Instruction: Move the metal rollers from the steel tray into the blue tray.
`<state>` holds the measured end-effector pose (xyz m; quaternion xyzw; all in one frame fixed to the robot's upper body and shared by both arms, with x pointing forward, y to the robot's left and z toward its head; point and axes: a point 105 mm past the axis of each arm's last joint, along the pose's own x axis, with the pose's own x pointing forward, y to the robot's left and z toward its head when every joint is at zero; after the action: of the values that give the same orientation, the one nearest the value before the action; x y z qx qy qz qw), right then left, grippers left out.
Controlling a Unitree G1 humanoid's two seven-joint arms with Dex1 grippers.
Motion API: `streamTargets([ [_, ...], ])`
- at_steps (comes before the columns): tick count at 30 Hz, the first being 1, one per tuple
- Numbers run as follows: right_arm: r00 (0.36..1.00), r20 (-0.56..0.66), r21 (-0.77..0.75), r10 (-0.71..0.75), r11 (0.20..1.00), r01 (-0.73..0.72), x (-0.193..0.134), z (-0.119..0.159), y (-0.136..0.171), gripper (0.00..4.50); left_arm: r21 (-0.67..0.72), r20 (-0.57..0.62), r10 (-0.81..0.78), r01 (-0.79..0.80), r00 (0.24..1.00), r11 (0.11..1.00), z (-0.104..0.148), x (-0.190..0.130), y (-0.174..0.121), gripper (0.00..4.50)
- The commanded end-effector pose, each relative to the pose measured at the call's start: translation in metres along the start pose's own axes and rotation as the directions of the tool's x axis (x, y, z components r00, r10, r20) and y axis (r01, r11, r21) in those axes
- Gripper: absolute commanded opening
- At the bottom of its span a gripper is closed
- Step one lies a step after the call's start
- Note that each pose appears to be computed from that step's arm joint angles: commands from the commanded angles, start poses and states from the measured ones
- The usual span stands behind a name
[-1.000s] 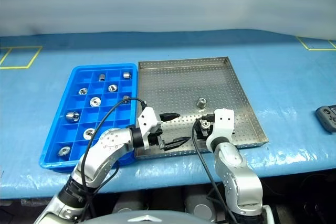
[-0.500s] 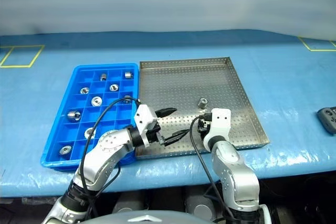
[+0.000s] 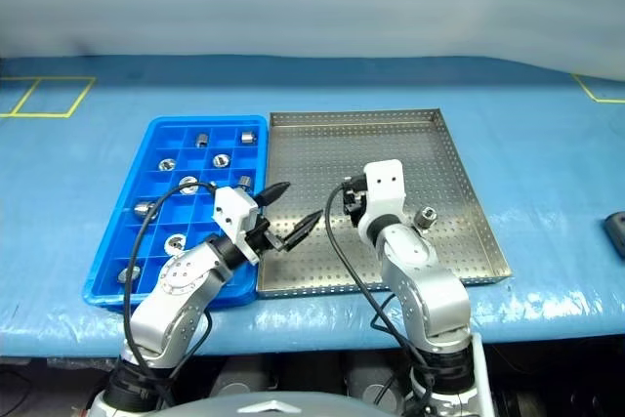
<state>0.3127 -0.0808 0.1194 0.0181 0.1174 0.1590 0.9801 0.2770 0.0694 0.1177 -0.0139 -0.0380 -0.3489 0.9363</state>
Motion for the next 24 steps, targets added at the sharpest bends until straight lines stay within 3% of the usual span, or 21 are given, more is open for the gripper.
streamTargets([
  [1,0.996,0.055,-0.031,0.071,0.997,-0.07,0.008,0.015,0.012,1.69,0.04,0.072,0.119,-0.123,0.99,0.992,0.02,-0.013,0.013,4.5],
  [5,0.986,0.066,-0.063,0.156,0.986,-0.152,0.025,0.023,0.029,1.69,0.052,0.086,0.285,-0.29,0.955,0.956,0.024,-0.037,0.031,4.5],
  [12,0.954,0.087,-0.072,0.288,0.957,-0.282,0.042,0.033,0.06,1.69,0.075,0.077,0.407,-0.412,0.91,0.908,0.026,-0.064,0.039,4.5],
  [24,0.913,0.057,-0.066,0.404,0.914,-0.4,0.053,0.02,0.092,1.69,0.078,0.054,0.468,-0.471,0.882,0.879,0.024,-0.077,0.035,4.5],
])
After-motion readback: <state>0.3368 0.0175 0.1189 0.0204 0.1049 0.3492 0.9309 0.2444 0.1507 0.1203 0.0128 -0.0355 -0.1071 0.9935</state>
